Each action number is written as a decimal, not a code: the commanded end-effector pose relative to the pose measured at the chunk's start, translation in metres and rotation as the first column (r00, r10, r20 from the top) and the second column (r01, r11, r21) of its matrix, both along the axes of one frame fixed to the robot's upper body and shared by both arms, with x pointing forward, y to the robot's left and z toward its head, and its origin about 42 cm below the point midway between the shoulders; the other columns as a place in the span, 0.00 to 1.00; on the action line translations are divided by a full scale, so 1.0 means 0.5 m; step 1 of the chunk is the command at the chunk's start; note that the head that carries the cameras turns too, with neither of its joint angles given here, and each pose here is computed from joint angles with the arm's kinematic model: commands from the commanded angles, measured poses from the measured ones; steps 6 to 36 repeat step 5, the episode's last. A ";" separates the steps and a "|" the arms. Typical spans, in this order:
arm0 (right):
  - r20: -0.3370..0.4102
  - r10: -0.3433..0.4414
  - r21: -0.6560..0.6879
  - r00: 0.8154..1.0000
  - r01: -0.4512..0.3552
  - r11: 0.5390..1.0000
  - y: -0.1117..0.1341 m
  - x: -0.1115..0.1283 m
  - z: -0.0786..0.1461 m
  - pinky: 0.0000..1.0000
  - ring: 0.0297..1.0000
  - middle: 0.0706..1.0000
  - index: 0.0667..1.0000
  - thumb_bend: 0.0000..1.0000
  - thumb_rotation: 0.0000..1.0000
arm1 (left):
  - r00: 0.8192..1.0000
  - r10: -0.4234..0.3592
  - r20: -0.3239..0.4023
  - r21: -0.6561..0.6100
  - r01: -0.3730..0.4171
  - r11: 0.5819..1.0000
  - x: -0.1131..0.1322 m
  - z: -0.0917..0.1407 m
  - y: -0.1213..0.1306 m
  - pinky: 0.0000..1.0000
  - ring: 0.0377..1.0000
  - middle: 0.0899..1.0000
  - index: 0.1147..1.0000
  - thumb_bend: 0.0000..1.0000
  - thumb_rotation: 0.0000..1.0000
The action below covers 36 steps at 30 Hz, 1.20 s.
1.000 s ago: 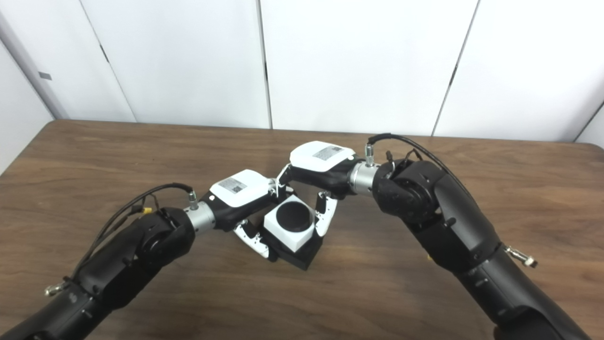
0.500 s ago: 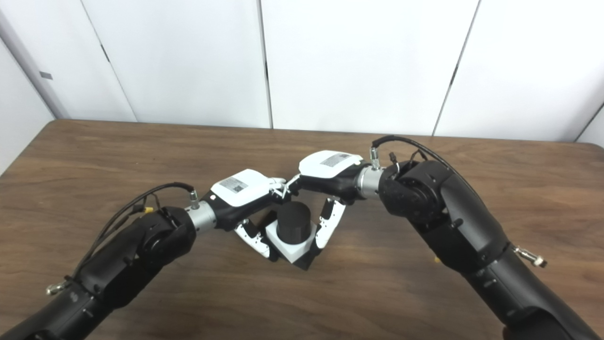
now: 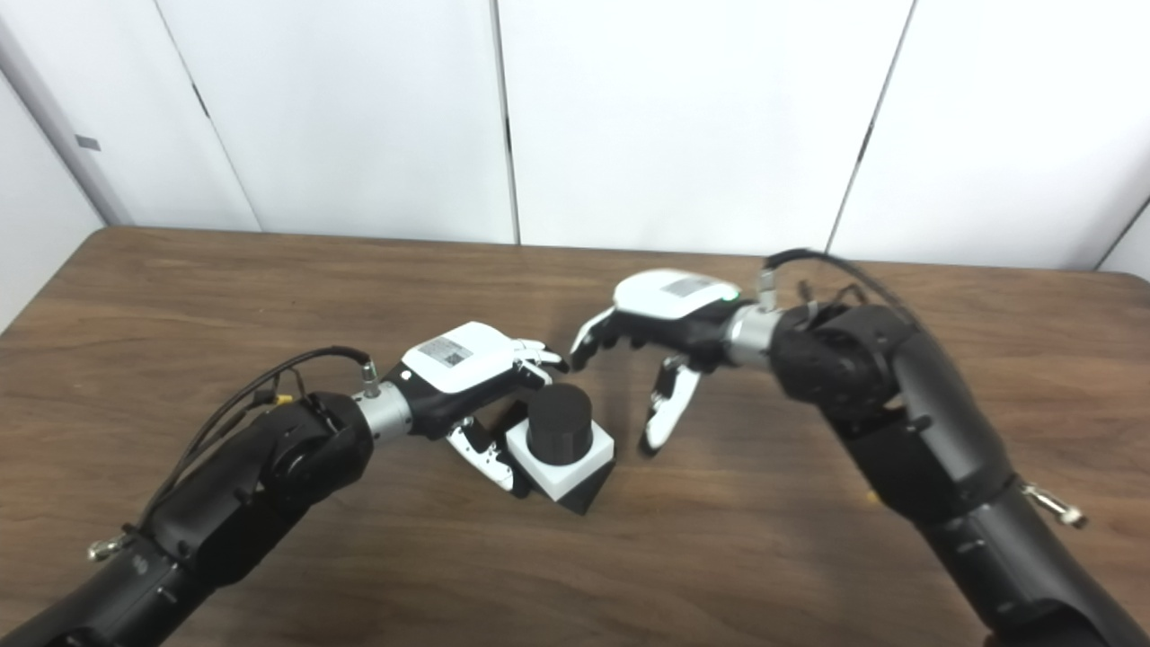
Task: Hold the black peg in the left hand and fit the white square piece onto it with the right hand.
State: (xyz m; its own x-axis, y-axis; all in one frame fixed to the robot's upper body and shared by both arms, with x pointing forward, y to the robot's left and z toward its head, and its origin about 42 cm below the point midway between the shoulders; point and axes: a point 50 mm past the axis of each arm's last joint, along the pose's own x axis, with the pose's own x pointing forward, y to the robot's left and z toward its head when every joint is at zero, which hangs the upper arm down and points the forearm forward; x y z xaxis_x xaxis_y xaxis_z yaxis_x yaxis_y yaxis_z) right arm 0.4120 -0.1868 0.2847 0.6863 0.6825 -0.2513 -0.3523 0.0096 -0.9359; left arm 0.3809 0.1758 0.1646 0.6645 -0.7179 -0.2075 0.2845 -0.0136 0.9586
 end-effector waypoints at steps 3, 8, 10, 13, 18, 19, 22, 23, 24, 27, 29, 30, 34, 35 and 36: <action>0.101 -0.080 0.127 0.992 0.067 0.990 -0.041 -0.001 0.058 0.63 0.74 0.74 0.63 0.73 0.09 | 0.998 -0.012 -0.062 0.113 0.019 0.993 -0.022 -0.043 0.011 0.85 0.91 0.88 0.42 0.52 0.07; 0.104 -0.133 0.190 0.986 0.111 0.976 -0.064 -0.005 0.062 0.61 0.73 0.74 0.62 0.73 0.08 | 0.998 -0.016 -0.063 0.114 0.023 0.993 -0.021 -0.042 0.012 0.85 0.91 0.88 0.43 0.52 0.08; 0.104 -0.133 0.190 0.986 0.111 0.976 -0.064 -0.005 0.062 0.61 0.73 0.74 0.62 0.73 0.08 | 0.998 -0.016 -0.063 0.114 0.023 0.993 -0.021 -0.042 0.012 0.85 0.91 0.88 0.43 0.52 0.08; 0.104 -0.133 0.190 0.986 0.111 0.976 -0.064 -0.005 0.062 0.61 0.73 0.74 0.62 0.73 0.08 | 0.998 -0.016 -0.063 0.114 0.023 0.993 -0.021 -0.042 0.012 0.85 0.91 0.88 0.43 0.52 0.08; 0.104 -0.133 0.190 0.986 0.111 0.976 -0.064 -0.005 0.062 0.61 0.73 0.74 0.62 0.73 0.08 | 0.998 -0.016 -0.063 0.114 0.023 0.993 -0.021 -0.042 0.012 0.85 0.91 0.88 0.43 0.52 0.08; 0.104 -0.133 0.190 0.986 0.111 0.976 -0.064 -0.005 0.062 0.61 0.73 0.74 0.62 0.73 0.08 | 0.998 -0.016 -0.063 0.114 0.023 0.993 -0.021 -0.042 0.012 0.85 0.91 0.88 0.43 0.52 0.08; 0.104 -0.133 0.190 0.986 0.111 0.976 -0.064 -0.005 0.062 0.61 0.73 0.74 0.62 0.73 0.08 | 0.998 -0.016 -0.063 0.114 0.023 0.993 -0.021 -0.042 0.012 0.85 0.91 0.88 0.43 0.52 0.08; 0.104 -0.133 0.190 0.986 0.111 0.976 -0.064 -0.005 0.062 0.61 0.73 0.74 0.62 0.73 0.08 | 0.998 -0.016 -0.063 0.114 0.023 0.993 -0.021 -0.042 0.012 0.85 0.91 0.88 0.43 0.52 0.08; 0.104 -0.133 0.190 0.986 0.111 0.976 -0.064 -0.005 0.062 0.61 0.73 0.74 0.62 0.73 0.08 | 0.998 -0.016 -0.063 0.114 0.023 0.993 -0.021 -0.042 0.012 0.85 0.91 0.88 0.43 0.52 0.08; 0.104 -0.133 0.190 0.986 0.111 0.976 -0.064 -0.005 0.062 0.61 0.73 0.74 0.62 0.73 0.08 | 0.998 -0.016 -0.063 0.114 0.023 0.993 -0.021 -0.042 0.012 0.85 0.91 0.88 0.43 0.52 0.08; 0.104 -0.133 0.190 0.986 0.111 0.976 -0.064 -0.005 0.062 0.61 0.73 0.74 0.62 0.73 0.08 | 0.998 -0.016 -0.063 0.114 0.023 0.993 -0.021 -0.042 0.012 0.85 0.91 0.88 0.43 0.52 0.08; 0.104 -0.133 0.190 0.986 0.111 0.976 -0.064 -0.005 0.062 0.61 0.73 0.74 0.62 0.73 0.08 | 0.998 -0.016 -0.063 0.114 0.023 0.993 -0.021 -0.042 0.012 0.85 0.91 0.88 0.43 0.52 0.08; 0.104 -0.133 0.190 0.986 0.111 0.976 -0.064 -0.005 0.062 0.61 0.73 0.74 0.62 0.73 0.08 | 0.998 -0.016 -0.063 0.114 0.023 0.993 -0.021 -0.042 0.012 0.85 0.91 0.88 0.43 0.52 0.08; 0.104 -0.133 0.190 0.986 0.111 0.976 -0.064 -0.005 0.062 0.61 0.73 0.74 0.62 0.73 0.08 | 0.998 -0.016 -0.063 0.114 0.023 0.993 -0.021 -0.042 0.012 0.85 0.91 0.88 0.43 0.52 0.08; 0.104 -0.133 0.190 0.986 0.111 0.976 -0.064 -0.005 0.062 0.61 0.73 0.74 0.62 0.73 0.08 | 0.998 -0.016 -0.063 0.114 0.023 0.993 -0.021 -0.042 0.012 0.85 0.91 0.88 0.43 0.52 0.08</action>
